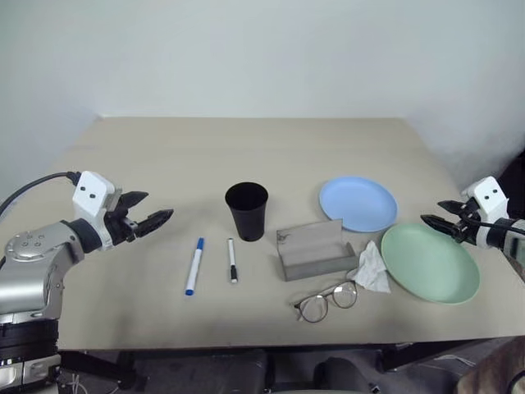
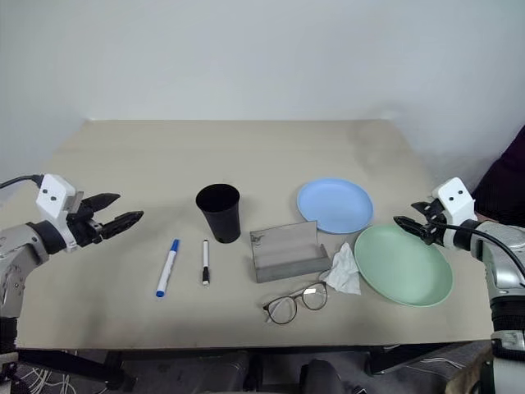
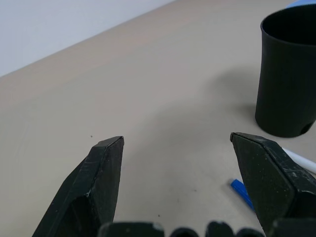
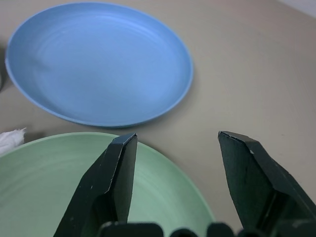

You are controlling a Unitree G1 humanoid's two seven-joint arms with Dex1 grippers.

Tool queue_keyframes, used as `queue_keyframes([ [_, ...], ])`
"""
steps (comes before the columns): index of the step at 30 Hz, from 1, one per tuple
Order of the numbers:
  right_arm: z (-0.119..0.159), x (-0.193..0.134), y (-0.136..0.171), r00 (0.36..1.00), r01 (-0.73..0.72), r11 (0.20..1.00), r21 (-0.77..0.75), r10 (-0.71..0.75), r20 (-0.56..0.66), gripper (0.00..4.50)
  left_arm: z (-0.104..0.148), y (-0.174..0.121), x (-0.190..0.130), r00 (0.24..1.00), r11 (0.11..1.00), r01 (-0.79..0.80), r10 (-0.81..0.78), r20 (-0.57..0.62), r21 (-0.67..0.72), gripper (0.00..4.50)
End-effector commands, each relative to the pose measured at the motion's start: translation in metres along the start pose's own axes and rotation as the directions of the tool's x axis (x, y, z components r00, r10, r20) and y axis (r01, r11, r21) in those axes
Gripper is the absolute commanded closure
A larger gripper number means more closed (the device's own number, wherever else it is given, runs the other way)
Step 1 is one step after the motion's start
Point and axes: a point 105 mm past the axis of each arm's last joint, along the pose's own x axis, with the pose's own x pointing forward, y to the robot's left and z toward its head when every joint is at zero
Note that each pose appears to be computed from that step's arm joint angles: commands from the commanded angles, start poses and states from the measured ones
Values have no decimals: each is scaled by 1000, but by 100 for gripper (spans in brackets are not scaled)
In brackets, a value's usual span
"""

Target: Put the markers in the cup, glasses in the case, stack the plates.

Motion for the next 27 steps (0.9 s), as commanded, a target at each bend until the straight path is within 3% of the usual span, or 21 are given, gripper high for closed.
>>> queue_keyframes([
  [1,17,-1,-9,999,22,999,-33,-21,44,167,19,5,-8,997,999,-36,35,65,27,85],
  [6,21,-6,-15,999,33,999,-37,-31,41,167,16,3,-6,997,999,-35,33,73,20,85],
  [19,10,-54,-66,957,291,954,69,-291,-10,167,34,2,37,990,998,17,-25,140,63,85],
  [27,-30,-69,-76,916,390,908,152,-365,-165,167,35,3,45,987,998,53,-56,148,26,85],
])
